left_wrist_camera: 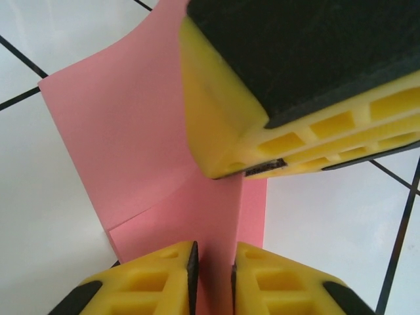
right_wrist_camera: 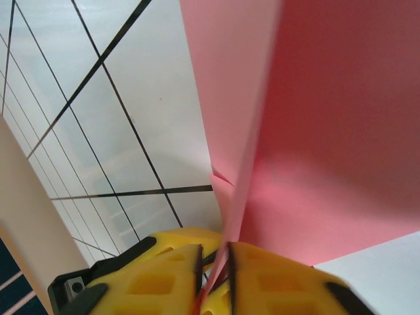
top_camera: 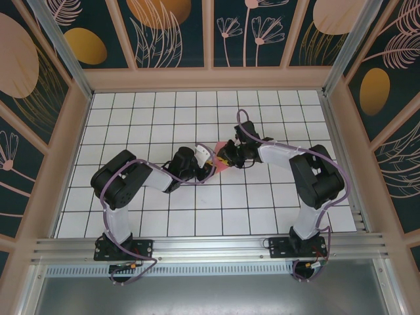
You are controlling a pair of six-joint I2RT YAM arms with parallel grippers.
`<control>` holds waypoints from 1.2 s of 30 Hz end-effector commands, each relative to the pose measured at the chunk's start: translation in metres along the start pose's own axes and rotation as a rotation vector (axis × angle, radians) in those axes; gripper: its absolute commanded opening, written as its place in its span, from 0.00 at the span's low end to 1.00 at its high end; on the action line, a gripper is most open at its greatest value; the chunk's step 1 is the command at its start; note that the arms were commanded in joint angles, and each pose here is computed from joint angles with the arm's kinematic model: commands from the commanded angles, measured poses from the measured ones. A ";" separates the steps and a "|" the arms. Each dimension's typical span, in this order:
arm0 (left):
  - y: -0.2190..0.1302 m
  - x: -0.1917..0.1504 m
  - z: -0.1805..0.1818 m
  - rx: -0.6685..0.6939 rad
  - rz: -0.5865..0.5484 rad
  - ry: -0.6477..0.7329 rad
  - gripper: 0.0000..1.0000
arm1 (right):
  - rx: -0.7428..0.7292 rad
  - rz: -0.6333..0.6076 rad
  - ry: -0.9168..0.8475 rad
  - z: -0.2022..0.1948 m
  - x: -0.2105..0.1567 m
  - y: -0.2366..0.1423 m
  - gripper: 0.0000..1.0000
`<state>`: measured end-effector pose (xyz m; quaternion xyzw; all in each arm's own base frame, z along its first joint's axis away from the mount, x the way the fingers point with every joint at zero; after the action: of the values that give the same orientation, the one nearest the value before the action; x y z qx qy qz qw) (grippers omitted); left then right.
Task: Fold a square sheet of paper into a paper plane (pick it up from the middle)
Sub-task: Fourth fold the wing at the center of the table.
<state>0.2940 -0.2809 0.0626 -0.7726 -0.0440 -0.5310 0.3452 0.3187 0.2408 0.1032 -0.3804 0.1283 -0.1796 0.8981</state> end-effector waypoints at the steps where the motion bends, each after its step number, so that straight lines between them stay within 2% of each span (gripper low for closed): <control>1: -0.004 0.001 -0.003 -0.023 -0.019 -0.050 0.19 | 0.029 -0.041 -0.056 0.013 0.003 -0.012 0.33; 3: -0.005 -0.002 -0.005 -0.038 -0.016 -0.093 0.18 | 0.056 -0.076 -0.096 0.016 0.005 -0.021 0.42; 5: -0.005 -0.005 -0.004 -0.035 -0.012 -0.139 0.18 | 0.090 -0.099 -0.142 0.017 0.005 -0.027 0.46; 11: -0.007 -0.008 -0.007 -0.053 -0.008 -0.241 0.18 | 0.120 -0.129 -0.235 0.007 -0.001 -0.036 0.49; 17: -0.006 -0.004 -0.008 -0.067 0.001 -0.331 0.17 | 0.099 -0.115 -0.236 -0.014 -0.009 -0.031 0.46; 24: -0.008 -0.003 -0.007 -0.050 -0.008 -0.420 0.15 | 0.108 -0.111 -0.231 -0.020 -0.007 -0.021 0.40; 30: -0.010 -0.004 -0.006 -0.037 -0.021 -0.441 0.15 | 0.110 -0.093 -0.233 -0.016 -0.001 -0.011 0.35; 36: -0.009 -0.006 -0.006 -0.041 -0.015 -0.450 0.16 | 0.122 -0.056 -0.236 -0.014 0.001 -0.001 0.35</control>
<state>0.2821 -0.2759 0.0552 -0.8757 -0.1034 -0.3461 0.3204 0.3042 0.2227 0.0887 -0.3653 0.0215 -0.1765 0.9137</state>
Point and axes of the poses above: each hand's point on the last joint's axis, 136 mm out from that joint toward the fingers, its own y axis out along the fingers, its own z axis along the line the jaws close on, x = y × z, the point moved 6 cm from there along -y, back along the fingers, and after that the axes turned 3 degrees about y, right-handed, at the moved point
